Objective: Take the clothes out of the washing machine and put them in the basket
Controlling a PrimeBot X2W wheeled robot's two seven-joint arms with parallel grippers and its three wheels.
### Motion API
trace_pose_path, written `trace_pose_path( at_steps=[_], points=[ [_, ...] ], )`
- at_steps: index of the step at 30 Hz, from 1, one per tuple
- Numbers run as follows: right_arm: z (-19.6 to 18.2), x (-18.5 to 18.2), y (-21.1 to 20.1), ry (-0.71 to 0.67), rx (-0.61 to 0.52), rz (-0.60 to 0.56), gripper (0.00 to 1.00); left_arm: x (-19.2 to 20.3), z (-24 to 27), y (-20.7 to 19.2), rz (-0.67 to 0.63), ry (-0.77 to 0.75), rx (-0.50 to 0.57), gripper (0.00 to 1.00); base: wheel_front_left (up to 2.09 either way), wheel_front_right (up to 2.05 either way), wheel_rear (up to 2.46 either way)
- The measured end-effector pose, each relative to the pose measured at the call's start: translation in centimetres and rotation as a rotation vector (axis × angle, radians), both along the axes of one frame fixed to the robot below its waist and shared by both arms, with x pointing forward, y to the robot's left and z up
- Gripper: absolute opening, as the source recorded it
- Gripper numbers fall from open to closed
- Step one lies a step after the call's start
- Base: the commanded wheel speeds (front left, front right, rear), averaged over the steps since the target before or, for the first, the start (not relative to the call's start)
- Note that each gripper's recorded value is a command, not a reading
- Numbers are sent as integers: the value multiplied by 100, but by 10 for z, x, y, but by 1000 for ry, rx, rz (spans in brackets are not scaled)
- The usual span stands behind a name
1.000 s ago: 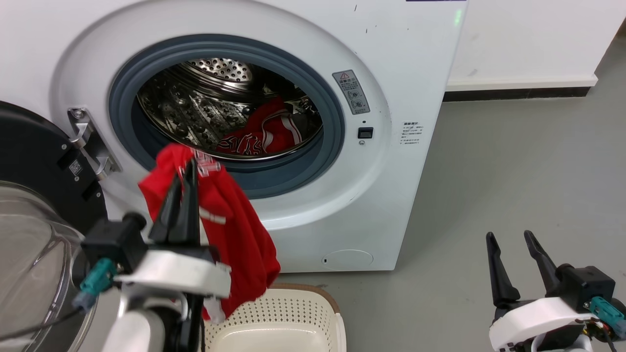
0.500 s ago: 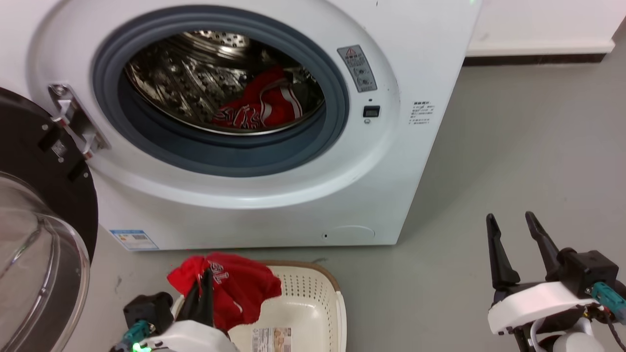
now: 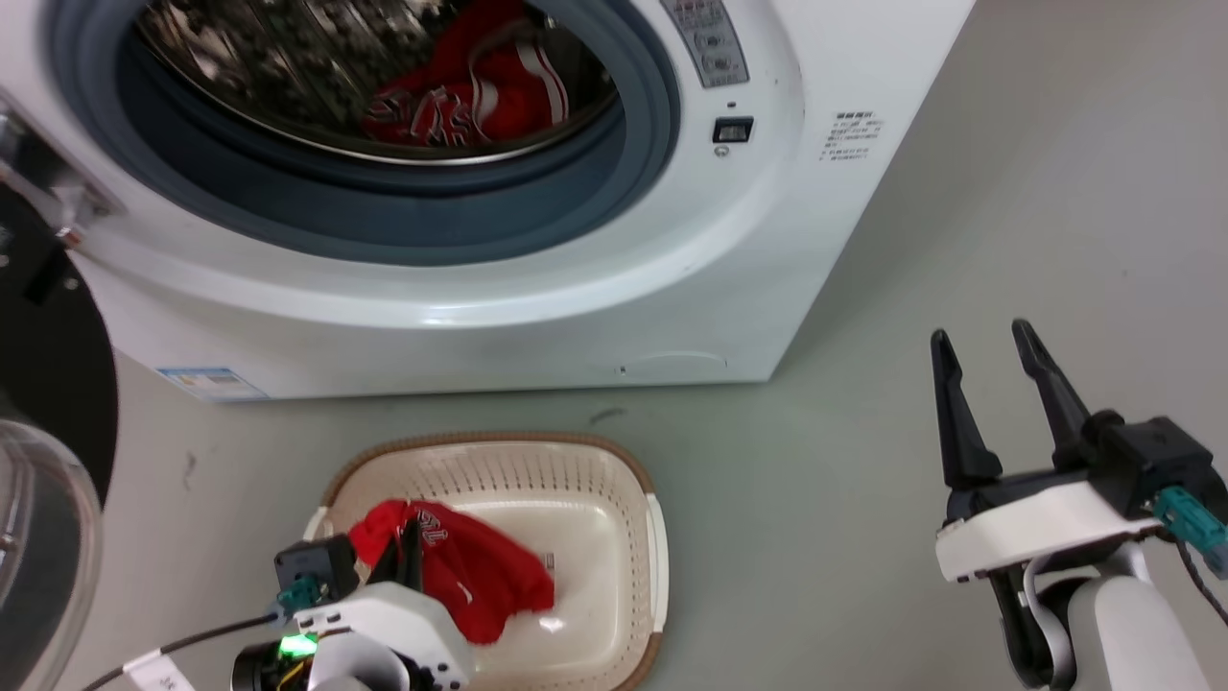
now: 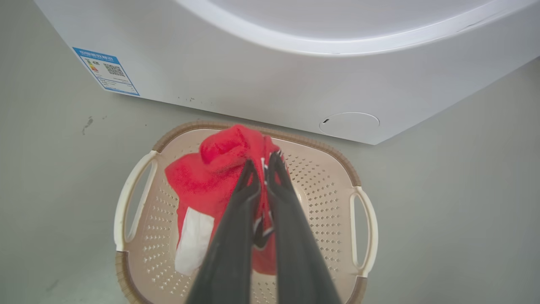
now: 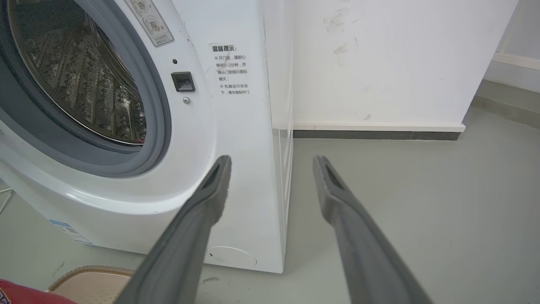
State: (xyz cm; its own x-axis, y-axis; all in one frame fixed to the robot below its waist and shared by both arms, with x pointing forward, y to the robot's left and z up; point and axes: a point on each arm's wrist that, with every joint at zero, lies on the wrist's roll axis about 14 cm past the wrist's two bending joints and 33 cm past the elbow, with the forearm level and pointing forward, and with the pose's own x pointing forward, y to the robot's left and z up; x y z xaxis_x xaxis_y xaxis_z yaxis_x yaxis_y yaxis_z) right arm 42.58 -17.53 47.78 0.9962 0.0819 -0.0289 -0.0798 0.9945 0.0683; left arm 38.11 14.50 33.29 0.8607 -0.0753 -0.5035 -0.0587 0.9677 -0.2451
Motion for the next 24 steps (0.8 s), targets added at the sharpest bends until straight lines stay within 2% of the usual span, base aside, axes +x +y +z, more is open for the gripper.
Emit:
trace_pose_path(
  at_steps=[12,24],
  points=[
    [-40,31,2,55,7,12,100,39,-85,-8,-40,188,20,0,0,0,0],
    [-88,41,-13,143,-8,-20,100,45,-160,-11,-61,376,45,0,0,0,0]
  ],
)
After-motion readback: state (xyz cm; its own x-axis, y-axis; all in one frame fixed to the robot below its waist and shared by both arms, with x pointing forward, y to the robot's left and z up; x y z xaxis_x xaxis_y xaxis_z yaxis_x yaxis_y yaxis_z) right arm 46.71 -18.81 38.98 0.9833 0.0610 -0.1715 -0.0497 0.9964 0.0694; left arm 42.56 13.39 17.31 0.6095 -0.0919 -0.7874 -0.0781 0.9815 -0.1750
